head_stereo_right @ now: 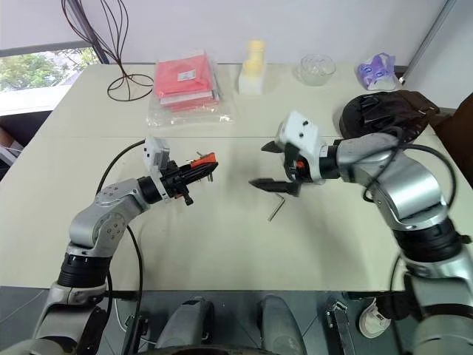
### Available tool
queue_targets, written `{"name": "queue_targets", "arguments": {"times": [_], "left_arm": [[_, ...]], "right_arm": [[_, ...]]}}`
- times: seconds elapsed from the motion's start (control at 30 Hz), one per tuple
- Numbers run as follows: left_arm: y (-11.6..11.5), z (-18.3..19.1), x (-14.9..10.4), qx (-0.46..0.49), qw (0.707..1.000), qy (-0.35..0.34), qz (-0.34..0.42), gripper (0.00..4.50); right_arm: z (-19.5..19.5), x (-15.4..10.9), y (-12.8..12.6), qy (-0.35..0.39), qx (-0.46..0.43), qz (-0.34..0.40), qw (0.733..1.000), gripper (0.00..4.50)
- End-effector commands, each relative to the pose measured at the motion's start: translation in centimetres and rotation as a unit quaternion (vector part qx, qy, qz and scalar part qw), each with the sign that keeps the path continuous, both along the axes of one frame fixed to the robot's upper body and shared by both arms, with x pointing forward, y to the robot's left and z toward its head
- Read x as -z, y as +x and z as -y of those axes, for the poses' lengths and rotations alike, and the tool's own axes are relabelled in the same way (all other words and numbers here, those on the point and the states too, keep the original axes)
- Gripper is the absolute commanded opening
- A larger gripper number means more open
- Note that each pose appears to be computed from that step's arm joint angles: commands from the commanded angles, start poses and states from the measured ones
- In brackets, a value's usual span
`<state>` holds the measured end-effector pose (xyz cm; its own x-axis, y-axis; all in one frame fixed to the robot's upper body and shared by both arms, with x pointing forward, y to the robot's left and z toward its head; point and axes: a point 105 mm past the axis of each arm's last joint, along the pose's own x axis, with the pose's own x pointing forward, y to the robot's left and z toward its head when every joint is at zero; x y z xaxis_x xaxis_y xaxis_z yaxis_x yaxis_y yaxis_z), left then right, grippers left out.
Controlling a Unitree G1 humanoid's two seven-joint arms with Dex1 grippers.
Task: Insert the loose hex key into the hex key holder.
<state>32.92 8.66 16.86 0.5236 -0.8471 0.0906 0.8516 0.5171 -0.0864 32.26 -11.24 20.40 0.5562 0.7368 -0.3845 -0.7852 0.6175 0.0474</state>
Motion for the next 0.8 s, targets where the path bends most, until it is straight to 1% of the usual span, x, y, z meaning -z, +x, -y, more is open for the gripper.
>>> {"name": "queue_targets", "arguments": {"times": [0.03, 0.13, 0.2, 0.23, 0.3, 0.37, 0.43, 0.6, 0.7, 0.8], "left_arm": [[0.0, 0.3, -1.0, 0.003, 1.000, -0.001, 0.024, 0.00], [0.0, 0.3, -0.9, 0.002, 1.000, -0.002, 0.023, 0.00], [-0.1, 0.3, -0.8, 0.002, 1.000, -0.002, 0.021, 0.00], [-0.1, 0.2, -0.8, 0.001, 1.000, -0.002, 0.020, 0.00], [-0.1, 0.2, -0.8, 0.001, 1.000, -0.001, 0.019, 0.00], [-0.2, 0.3, -0.8, 0.003, 1.000, 0.001, 0.019, 0.00], [-0.2, 0.3, -0.8, 0.003, 1.000, 0.002, 0.019, 0.00], [-0.2, 0.3, -0.7, 0.002, 1.000, 0.000, 0.019, 0.00], [-0.2, 0.5, -0.6, 0.003, 1.000, 0.000, 0.018, 0.00], [-0.2, 0.6, -0.5, 0.000, 1.000, 0.004, 0.021, 0.00]], "right_arm": [[1.3, 0.2, -0.1, 0.044, 0.093, -0.070, 0.992, 4.44], [1.7, 2.5, 0.4, 0.087, 0.166, -0.101, 0.977, 4.44], [1.8, 3.2, 0.5, 0.098, 0.205, -0.108, 0.968, 4.44], [1.6, 3.3, 0.4, 0.099, 0.211, -0.107, 0.966, 4.44], [0.8, 3.6, -0.5, 0.087, 0.196, -0.104, 0.971, 4.44], [0.3, 5.1, -2.4, 0.069, 0.180, -0.122, 0.974, 4.44], [0.0, 6.1, -3.6, 0.067, 0.176, -0.143, 0.972, 4.44], [0.4, 6.3, -4.4, 0.063, 0.204, -0.171, 0.962, 4.44], [0.2, 6.8, -5.3, 0.051, 0.227, -0.214, 0.949, 4.44], [0.4, 7.3, -5.4, 0.035, 0.250, -0.232, 0.940, 4.44]]}}
